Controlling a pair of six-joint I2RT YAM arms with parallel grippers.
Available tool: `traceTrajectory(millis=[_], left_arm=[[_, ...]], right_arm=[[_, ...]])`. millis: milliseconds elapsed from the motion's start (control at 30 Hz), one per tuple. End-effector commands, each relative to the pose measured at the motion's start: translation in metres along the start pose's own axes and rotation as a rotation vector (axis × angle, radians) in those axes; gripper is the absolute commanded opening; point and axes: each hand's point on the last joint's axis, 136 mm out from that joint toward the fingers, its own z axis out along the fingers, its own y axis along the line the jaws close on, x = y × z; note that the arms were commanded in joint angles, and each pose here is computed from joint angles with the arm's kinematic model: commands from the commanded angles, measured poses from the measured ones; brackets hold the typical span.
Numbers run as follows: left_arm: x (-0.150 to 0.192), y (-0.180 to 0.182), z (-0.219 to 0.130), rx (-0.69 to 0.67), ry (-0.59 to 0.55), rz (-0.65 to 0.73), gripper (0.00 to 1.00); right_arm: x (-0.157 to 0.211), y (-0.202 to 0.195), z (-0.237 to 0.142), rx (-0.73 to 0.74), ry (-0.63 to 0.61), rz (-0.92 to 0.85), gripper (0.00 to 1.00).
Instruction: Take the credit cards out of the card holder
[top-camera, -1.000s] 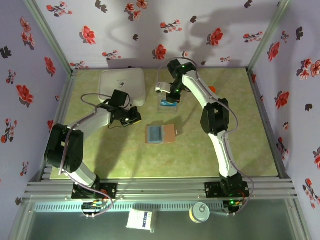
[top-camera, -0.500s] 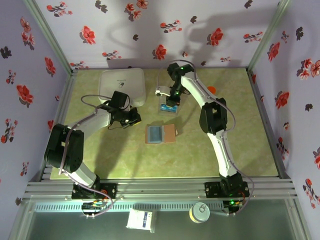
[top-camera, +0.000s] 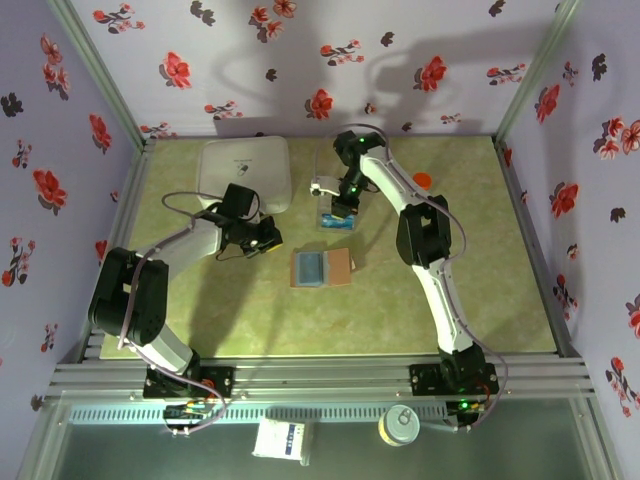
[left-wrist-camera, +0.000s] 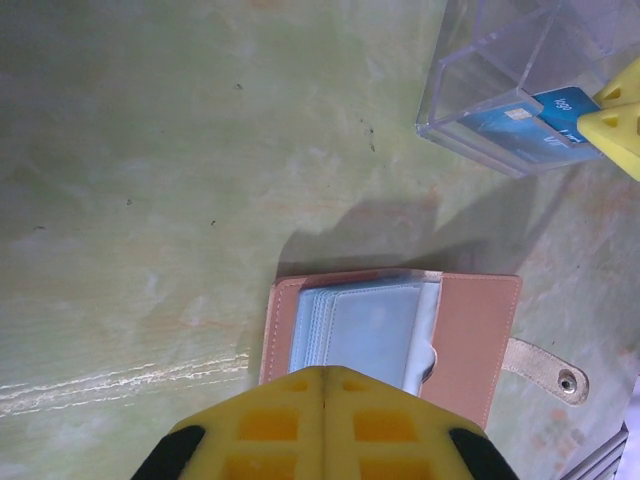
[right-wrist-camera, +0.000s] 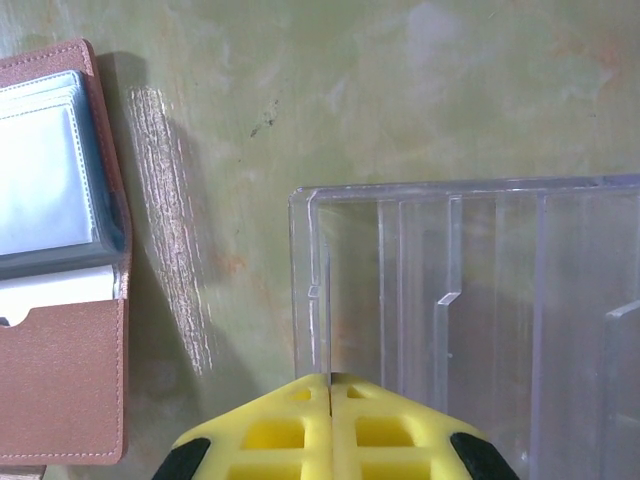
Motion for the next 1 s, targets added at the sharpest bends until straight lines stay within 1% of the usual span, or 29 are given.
traceTrajectory(millis=[0, 67, 167, 400, 600, 733, 833, 967], left_arm=[[0.003, 0.003, 0.001, 0.009, 0.013, -0.025, 0.03], [0.002, 0.002, 0.002, 0.013, 0.014, -0.025, 0.03], [0.002, 0.001, 0.001, 0.017, 0.014, -0.02, 0.03], [0.004, -0.004, 0.003, 0.03, 0.02, -0.007, 0.03], [0.009, -0.008, 0.009, 0.034, 0.033, 0.007, 0.03], [0.014, -0.01, 0.015, 0.04, 0.042, 0.014, 0.03], [0.017, -0.012, 0.018, 0.044, 0.05, 0.023, 0.03], [0.021, -0.016, 0.023, 0.051, 0.064, 0.028, 0.02]], right_arm=[[-0.002, 0.007, -0.007, -0.026, -0.013, 0.03, 0.14], [-0.007, 0.008, -0.017, -0.011, -0.035, 0.028, 0.22], [-0.015, 0.008, -0.032, 0.022, -0.063, 0.033, 0.27], [-0.032, 0.001, -0.055, 0.124, -0.152, 0.084, 0.28], [-0.041, -0.001, -0.063, 0.187, -0.252, 0.196, 0.27], [-0.04, -0.008, -0.068, 0.255, -0.305, 0.358, 0.23], [-0.044, -0.014, -0.074, 0.299, -0.416, 0.546, 0.19], [-0.046, -0.009, -0.073, 0.301, -0.563, 0.809, 0.19]])
